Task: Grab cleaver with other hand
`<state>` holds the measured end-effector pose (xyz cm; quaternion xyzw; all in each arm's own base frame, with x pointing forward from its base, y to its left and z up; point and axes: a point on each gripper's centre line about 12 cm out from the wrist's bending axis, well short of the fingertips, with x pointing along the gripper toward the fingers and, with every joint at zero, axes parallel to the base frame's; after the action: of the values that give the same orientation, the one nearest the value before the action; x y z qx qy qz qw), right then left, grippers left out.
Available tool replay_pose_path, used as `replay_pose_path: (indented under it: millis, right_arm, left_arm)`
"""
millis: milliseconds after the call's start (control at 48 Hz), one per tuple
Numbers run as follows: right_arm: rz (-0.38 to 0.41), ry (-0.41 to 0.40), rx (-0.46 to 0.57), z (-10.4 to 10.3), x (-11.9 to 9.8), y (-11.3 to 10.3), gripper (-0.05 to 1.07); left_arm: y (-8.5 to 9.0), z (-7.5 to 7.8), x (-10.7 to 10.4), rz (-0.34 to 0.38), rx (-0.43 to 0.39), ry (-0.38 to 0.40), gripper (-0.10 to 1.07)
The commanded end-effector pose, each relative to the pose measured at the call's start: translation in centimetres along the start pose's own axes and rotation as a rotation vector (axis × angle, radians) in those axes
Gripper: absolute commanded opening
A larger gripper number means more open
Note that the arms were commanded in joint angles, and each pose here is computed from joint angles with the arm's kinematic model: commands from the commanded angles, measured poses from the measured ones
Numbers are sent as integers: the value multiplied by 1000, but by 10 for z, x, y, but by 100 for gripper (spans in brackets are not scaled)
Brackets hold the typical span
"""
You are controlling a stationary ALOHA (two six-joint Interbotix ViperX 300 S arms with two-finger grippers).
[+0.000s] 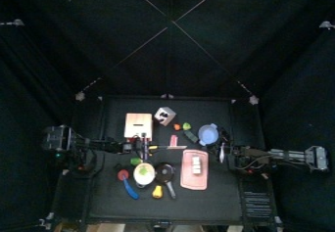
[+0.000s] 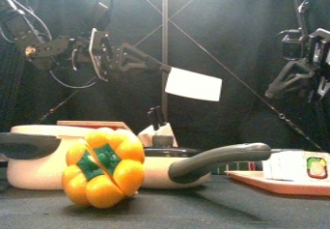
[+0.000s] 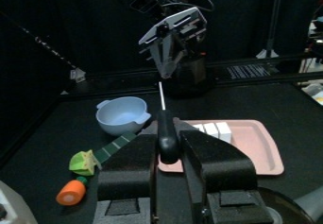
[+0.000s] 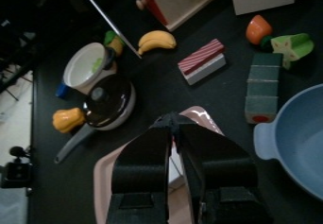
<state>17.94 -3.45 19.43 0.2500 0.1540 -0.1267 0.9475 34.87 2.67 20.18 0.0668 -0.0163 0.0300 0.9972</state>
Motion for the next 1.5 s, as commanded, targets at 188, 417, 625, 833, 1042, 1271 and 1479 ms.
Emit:
replay_pose_path:
  millis: [188, 417, 625, 833, 1042, 1271, 1479]
  right_arm:
    - [108, -6, -100, 3, -1, 19, 58]
    - [175, -17, -50, -7, -2, 21, 58]
    - [227, -25, -50, -14, -5, 23, 58]
    - [214, -78, -145, -5, -4, 20, 58]
    - [251, -199, -233, 0, -9, 17, 58]
    - [256, -304, -234, -12, -15, 5, 58]
    - [201, -265, -242, -15, -5, -2, 59]
  left_arm:
    - [-3, 4, 8, -6, 0, -33, 51]
    - [-5, 1, 18, -9, 1, -52, 51]
    - [-6, -1, 27, -16, 5, -53, 51]
    - [-6, 1, 30, -16, 5, -69, 51]
    - [-6, 4, 30, -13, 0, -113, 51]
    - [-7, -4, 37, -6, -7, -148, 51]
    - [-10, -12, 49, -6, -43, -140, 51]
